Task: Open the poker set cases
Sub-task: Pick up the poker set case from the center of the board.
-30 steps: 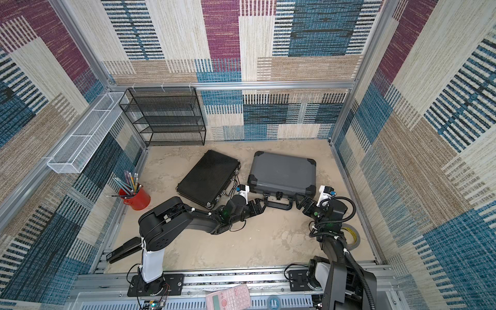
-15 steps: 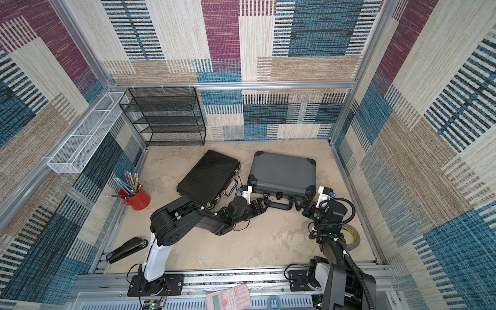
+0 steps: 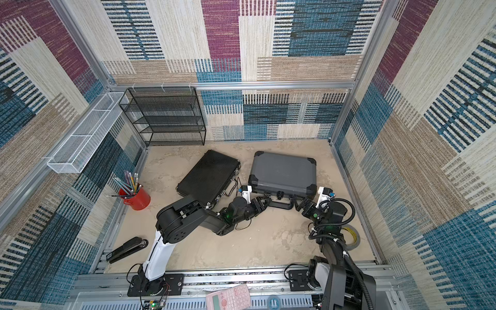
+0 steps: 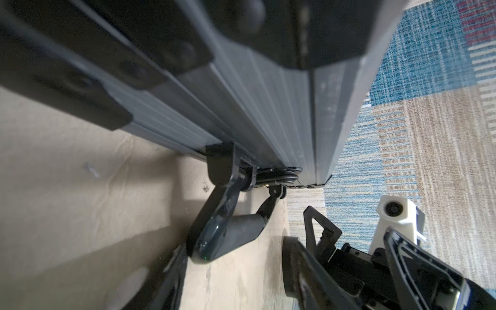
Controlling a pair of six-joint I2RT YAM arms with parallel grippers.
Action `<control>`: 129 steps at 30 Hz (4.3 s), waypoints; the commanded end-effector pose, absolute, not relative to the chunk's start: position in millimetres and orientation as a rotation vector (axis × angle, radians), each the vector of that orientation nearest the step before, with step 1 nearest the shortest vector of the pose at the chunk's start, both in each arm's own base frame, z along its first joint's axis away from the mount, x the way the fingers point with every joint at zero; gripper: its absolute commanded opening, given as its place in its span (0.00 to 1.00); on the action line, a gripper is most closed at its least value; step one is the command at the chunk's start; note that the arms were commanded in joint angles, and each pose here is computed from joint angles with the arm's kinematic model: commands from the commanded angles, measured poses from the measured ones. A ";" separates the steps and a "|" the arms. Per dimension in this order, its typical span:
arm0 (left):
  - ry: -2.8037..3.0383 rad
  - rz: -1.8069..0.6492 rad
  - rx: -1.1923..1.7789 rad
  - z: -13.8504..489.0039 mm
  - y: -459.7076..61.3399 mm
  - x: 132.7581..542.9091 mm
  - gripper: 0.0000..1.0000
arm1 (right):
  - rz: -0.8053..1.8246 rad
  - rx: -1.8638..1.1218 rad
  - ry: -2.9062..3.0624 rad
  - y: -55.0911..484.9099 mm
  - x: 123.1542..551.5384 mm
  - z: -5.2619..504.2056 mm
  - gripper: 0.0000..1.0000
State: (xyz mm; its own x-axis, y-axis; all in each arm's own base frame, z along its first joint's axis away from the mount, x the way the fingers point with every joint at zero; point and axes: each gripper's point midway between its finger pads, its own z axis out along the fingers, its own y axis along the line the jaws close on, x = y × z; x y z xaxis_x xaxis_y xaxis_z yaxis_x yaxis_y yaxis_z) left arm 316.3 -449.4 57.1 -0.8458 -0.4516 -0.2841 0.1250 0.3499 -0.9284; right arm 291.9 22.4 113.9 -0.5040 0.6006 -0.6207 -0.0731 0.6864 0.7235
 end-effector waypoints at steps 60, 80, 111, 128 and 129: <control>2.124 -1.689 -0.338 61.4 -468.5 315.6 0.59 | 0.978 0.436 1.911 32.8 283.3 111.2 0.91; 2.059 -1.691 -0.452 56.9 -468.0 330.8 0.48 | 0.954 0.438 1.901 29.8 284.5 116.0 0.91; 2.020 -1.703 -0.614 54.1 -464.2 327.9 0.23 | 0.947 0.458 1.881 27.3 284.8 121.1 0.91; 2.068 -1.787 -0.763 89.0 -474.0 327.9 0.00 | 0.993 0.458 1.846 32.3 279.3 135.0 0.94; 2.057 -1.792 -0.762 96.0 -474.4 329.1 0.00 | 1.000 0.454 1.841 33.0 279.1 137.5 0.94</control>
State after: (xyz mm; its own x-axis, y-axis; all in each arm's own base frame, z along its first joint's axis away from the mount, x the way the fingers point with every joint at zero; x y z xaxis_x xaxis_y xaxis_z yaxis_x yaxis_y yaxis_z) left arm 330.1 -466.5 66.4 -0.7967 -0.5980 0.0873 -0.2118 0.1410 -0.9671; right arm 278.7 28.9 126.6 -0.4722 0.6731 -0.5692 -0.0760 0.6122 0.7870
